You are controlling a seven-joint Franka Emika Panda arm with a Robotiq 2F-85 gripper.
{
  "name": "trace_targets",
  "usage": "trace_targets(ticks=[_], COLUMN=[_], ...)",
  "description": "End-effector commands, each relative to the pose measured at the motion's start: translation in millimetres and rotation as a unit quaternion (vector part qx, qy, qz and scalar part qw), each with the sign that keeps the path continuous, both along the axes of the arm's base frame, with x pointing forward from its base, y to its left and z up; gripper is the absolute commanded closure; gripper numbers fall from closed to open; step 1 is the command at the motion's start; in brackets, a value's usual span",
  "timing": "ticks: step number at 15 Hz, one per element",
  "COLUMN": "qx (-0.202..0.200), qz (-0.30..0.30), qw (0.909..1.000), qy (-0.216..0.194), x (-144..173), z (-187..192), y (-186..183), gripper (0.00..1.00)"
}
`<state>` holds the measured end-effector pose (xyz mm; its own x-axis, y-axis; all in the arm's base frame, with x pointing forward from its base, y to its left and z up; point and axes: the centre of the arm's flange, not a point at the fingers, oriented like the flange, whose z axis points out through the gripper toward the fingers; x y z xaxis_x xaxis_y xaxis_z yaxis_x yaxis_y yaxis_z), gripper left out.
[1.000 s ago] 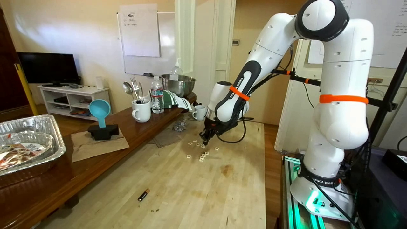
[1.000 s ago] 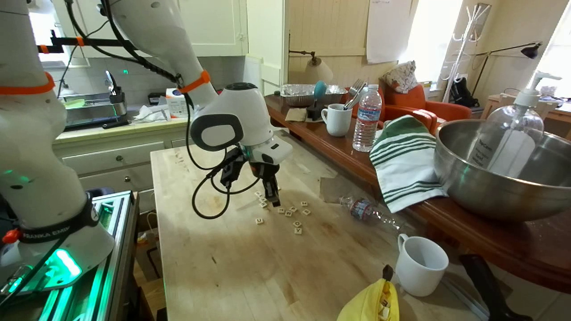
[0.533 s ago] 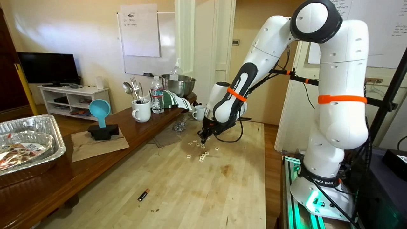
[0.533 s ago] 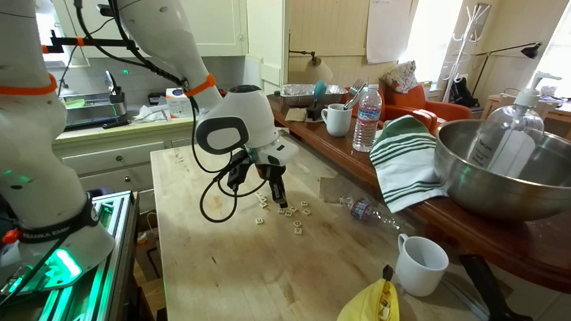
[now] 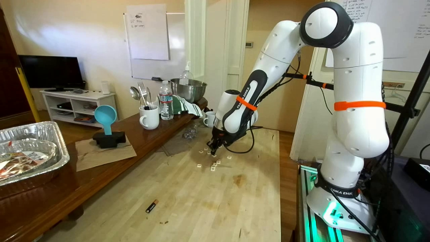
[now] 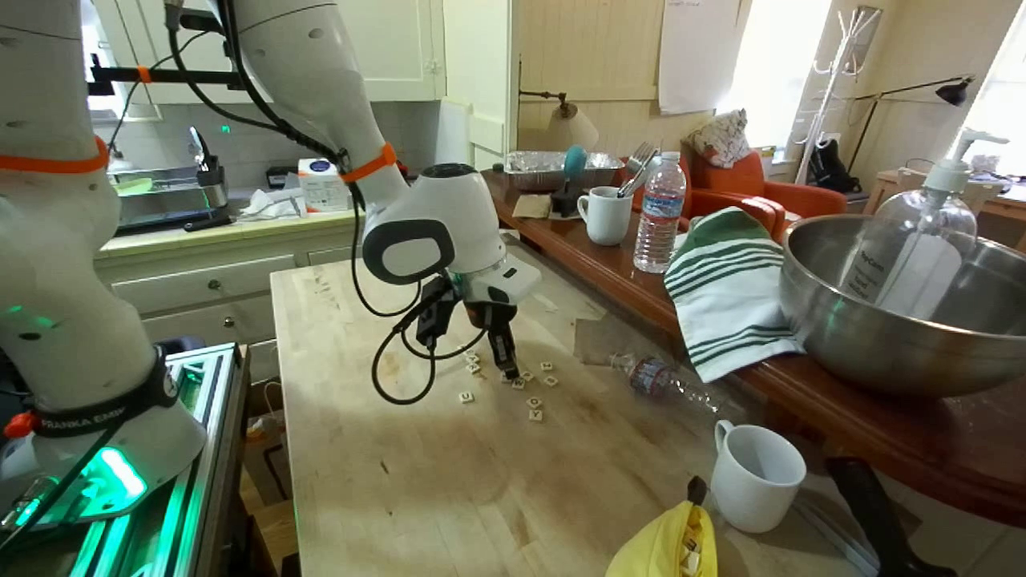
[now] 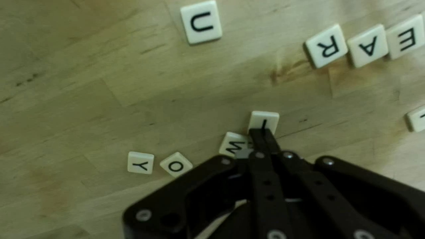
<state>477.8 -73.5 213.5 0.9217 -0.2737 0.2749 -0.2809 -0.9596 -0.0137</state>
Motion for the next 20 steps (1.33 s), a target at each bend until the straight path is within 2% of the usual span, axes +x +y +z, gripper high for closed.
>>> trace_targets(ticks=[1, 4, 7, 13, 20], qx=[-0.006, -0.015, -0.032, -0.048, -0.085], qz=[0.024, 0.062, 0.121, 0.219, 0.294], qw=[0.9997, 0.9979, 0.9920, 0.9744, 0.9520], qy=[0.005, 0.013, 0.020, 0.019, 0.010], x=[-1.0, -7.3, -17.3, -33.6, -40.4], z=[-11.1, -12.2, -12.6, -15.1, -14.8], y=[7.6, 12.5, 16.9, 31.5, 31.7], gripper=[1.00, 1.00, 1.00, 1.00, 1.00])
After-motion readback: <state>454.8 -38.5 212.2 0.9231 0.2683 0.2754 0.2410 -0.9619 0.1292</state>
